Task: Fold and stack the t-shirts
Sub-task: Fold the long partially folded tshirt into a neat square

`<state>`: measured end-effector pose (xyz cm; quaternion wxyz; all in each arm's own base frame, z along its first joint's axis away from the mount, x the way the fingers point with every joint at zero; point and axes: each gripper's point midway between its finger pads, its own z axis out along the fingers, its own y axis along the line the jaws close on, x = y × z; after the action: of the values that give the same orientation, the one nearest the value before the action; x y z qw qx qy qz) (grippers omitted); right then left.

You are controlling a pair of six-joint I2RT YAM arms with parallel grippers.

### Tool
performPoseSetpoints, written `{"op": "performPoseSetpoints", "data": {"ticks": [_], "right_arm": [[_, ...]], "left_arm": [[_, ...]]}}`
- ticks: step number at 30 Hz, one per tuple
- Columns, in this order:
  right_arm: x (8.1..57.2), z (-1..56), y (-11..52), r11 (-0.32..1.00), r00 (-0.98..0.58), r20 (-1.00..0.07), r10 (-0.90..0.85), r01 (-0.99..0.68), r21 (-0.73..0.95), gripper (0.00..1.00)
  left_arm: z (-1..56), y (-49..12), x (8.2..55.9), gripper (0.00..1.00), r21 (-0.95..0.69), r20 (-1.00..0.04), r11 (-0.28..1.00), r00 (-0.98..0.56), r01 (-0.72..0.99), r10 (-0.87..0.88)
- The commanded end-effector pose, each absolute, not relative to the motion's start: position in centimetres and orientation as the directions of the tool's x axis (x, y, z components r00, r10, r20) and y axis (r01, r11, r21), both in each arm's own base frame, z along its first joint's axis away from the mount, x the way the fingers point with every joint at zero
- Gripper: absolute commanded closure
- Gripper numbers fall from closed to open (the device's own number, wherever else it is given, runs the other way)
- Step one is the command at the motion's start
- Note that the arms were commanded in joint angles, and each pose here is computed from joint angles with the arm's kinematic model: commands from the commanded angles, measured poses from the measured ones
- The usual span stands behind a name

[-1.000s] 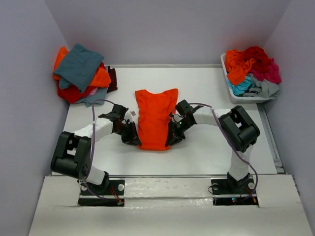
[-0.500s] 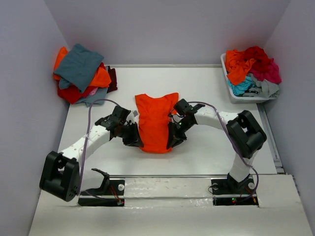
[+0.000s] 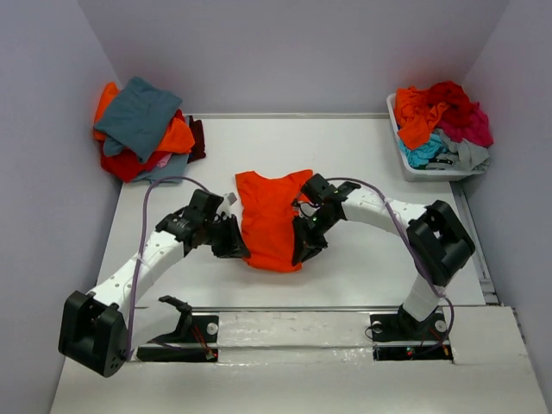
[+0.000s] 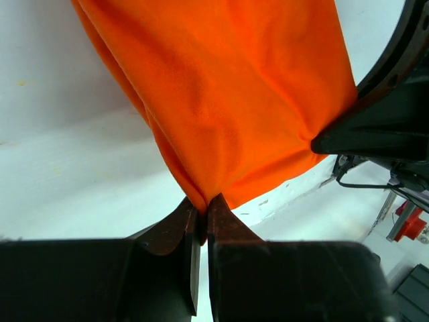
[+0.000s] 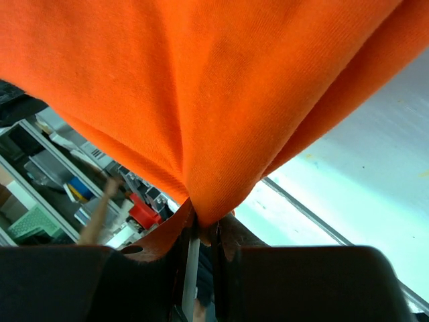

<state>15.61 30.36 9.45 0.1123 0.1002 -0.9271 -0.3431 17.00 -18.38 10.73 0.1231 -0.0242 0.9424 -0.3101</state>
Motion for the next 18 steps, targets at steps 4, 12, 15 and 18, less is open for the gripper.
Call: {"op": "performPoseSetpoints", "data": {"ticks": [4,12,15,18], "right_arm": [[17.9,12.4,31.5,0.745,-0.969,0.022,-0.244,-0.173,0.644,0.84],[21.1,12.8,32.7,0.774,-0.975,-0.044,-0.216,-0.198,0.601,0.84],[22.4,12.6,33.1,0.791,-0.976,-0.065,-0.207,-0.206,0.575,0.84],[23.9,12.9,33.5,0.799,-0.979,-0.079,-0.186,-0.197,0.568,0.84]], "left_arm": [[13.0,-18.6,19.3,0.94,-0.575,-0.298,0.816,-0.944,0.062,-0.139],[16.1,-19.9,23.9,0.94,-0.561,-0.389,0.821,-0.910,0.108,-0.146],[16.8,-20.5,25.7,0.94,-0.552,-0.411,0.825,-0.900,0.119,-0.145],[17.1,-21.0,27.1,0.94,-0.547,-0.423,0.827,-0.895,0.129,-0.140]]}}
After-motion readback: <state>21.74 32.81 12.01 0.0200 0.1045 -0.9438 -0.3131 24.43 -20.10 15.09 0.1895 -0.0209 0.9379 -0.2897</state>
